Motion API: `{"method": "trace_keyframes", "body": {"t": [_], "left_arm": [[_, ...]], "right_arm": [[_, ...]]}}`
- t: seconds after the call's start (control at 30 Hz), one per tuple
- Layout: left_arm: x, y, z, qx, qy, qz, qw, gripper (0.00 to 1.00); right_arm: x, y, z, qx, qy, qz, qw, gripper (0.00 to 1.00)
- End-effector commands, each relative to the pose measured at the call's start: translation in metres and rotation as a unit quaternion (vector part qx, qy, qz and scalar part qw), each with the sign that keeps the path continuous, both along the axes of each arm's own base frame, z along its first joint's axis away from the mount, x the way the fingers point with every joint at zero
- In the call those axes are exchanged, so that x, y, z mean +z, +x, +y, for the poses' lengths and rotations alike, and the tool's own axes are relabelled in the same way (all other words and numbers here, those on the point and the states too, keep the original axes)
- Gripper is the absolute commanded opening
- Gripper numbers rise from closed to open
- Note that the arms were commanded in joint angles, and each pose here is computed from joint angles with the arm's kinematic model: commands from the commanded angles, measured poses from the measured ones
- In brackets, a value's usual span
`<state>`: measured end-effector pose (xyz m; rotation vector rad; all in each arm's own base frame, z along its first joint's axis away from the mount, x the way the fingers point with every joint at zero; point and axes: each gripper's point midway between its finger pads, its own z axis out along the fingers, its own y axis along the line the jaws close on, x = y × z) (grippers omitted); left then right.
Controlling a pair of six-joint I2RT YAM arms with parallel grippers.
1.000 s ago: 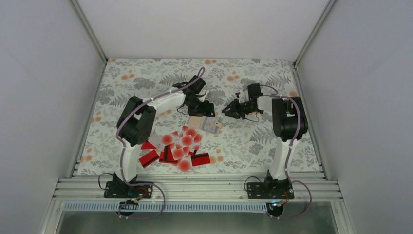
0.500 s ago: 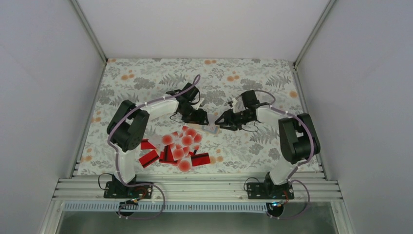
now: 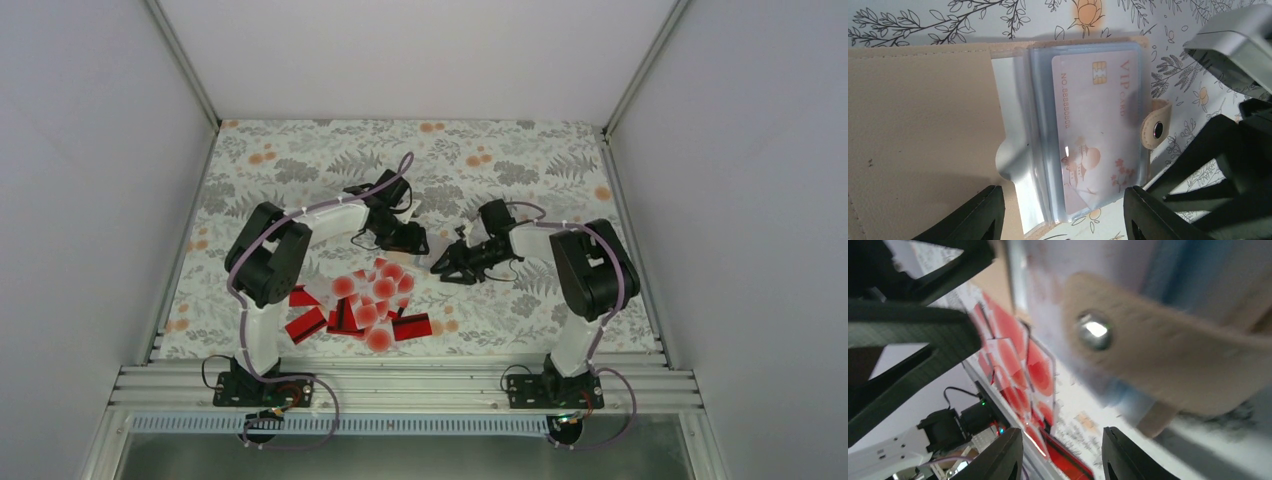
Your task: Put the credit cards into the card holder
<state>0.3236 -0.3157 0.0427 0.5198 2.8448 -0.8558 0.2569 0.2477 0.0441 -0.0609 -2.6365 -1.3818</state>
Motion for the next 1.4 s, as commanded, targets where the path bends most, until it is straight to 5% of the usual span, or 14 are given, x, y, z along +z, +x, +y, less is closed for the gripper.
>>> {"method": "trace_keyframes", "body": {"t": [0.0,0.43,0.6,0.77,1.37], "left_arm": [[-0.002,0.004,-0.004,-0.007,-0.011,-0.005,1.0,0.6],[0.001,-0.008,-0.017,-0.022,-0.061,0.024,0.998,0.6],[0.007,0.003,-0.016,-0.013,-0.049,0.009,0.999,0.59],[0.008,0.015,0.0,0.019,-0.014,-0.007,1.0,0.5],[-0.01,0.027,0.011,0.014,0.014,-0.023,1.0,0.29]], "right_arm": [[-0.015,0.015,0.001,-0.017,-0.028,-0.003,0.999,0.4],[-0.024,0.064,-0.039,-0.066,-0.075,-0.023,0.995,0.39],[-0.002,0.066,-0.032,-0.044,-0.03,-0.046,0.998,0.38],[0.028,0.061,-0.019,-0.008,0.004,-0.102,0.995,0.4],[0.001,0.088,-0.015,-0.057,-0.053,-0.091,0.993,0.35]]}}
